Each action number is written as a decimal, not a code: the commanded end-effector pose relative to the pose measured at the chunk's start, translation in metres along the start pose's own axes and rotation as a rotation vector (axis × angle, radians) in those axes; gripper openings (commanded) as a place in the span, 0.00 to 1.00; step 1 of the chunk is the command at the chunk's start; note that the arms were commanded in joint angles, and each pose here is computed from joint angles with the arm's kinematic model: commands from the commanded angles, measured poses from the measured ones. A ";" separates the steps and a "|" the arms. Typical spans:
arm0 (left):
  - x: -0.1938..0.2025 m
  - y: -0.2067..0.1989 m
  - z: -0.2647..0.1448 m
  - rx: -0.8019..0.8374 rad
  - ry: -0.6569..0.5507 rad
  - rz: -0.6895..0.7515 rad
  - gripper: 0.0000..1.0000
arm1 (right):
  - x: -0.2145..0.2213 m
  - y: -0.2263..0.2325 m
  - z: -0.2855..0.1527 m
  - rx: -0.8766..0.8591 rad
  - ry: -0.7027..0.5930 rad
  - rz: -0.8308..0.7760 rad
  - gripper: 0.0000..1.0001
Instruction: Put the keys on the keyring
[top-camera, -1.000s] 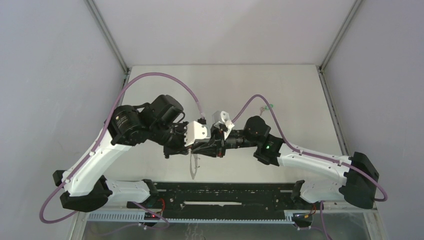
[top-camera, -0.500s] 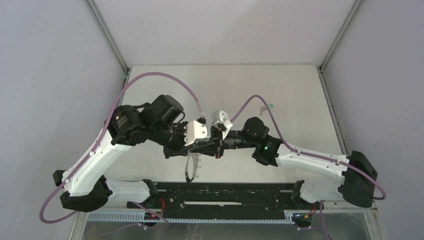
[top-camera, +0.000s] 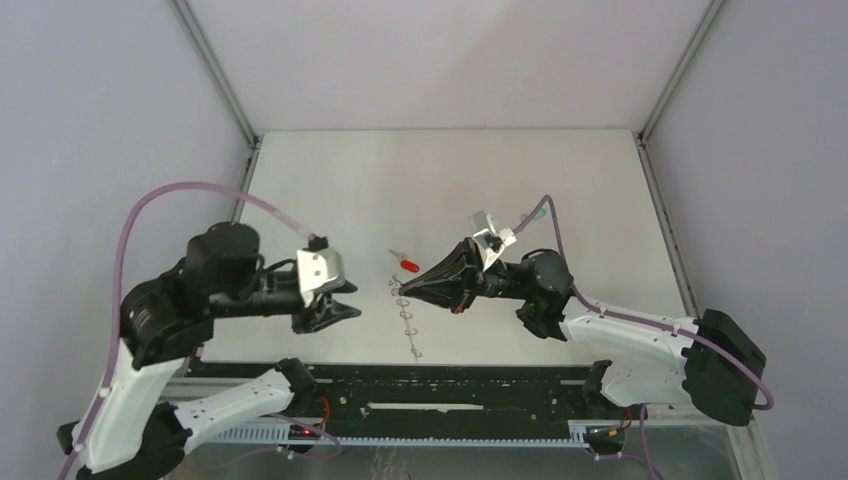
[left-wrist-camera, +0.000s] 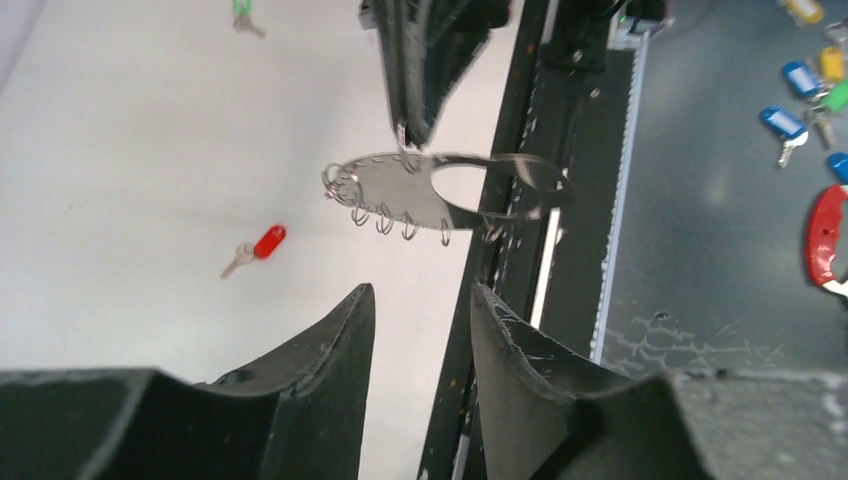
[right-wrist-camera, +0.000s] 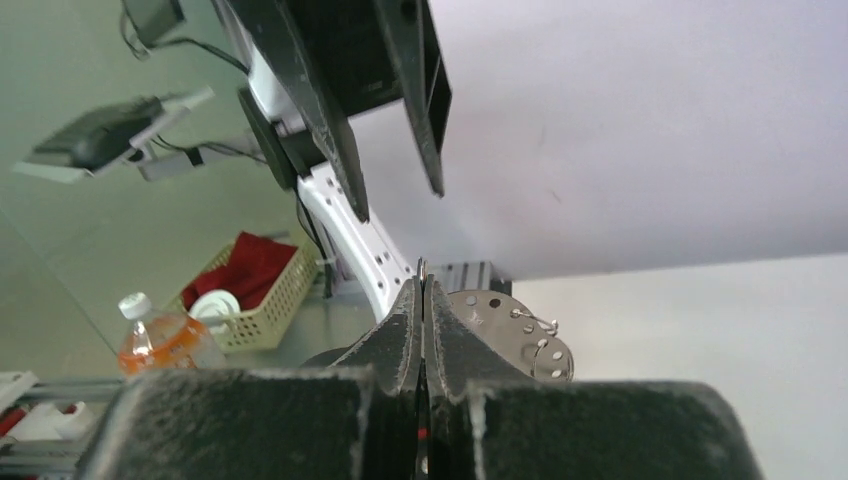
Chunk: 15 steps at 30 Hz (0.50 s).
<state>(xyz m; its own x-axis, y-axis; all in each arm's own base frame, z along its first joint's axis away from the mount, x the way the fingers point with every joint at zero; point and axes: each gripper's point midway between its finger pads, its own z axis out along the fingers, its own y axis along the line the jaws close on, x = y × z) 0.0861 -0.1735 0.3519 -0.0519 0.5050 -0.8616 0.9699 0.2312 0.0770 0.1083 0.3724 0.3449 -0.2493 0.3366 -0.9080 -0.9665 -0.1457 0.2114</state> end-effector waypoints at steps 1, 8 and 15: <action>-0.024 -0.015 0.008 0.085 -0.176 -0.035 0.43 | -0.060 0.036 -0.002 -0.122 -0.195 -0.027 0.00; -0.046 -0.012 0.022 0.111 -0.275 -0.149 0.37 | -0.068 0.040 -0.001 -0.138 -0.237 -0.023 0.00; -0.065 -0.009 0.018 0.099 -0.369 -0.125 0.39 | -0.069 0.040 -0.001 -0.130 -0.241 -0.035 0.00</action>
<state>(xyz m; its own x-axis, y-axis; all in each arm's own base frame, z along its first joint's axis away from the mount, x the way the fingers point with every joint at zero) 0.0867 -0.2193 0.3669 -0.1522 0.2574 -0.9542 0.9744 0.2007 -0.1013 0.0922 0.3545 0.3915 -0.2730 0.4798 -0.8338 -0.9546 -0.2425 0.1730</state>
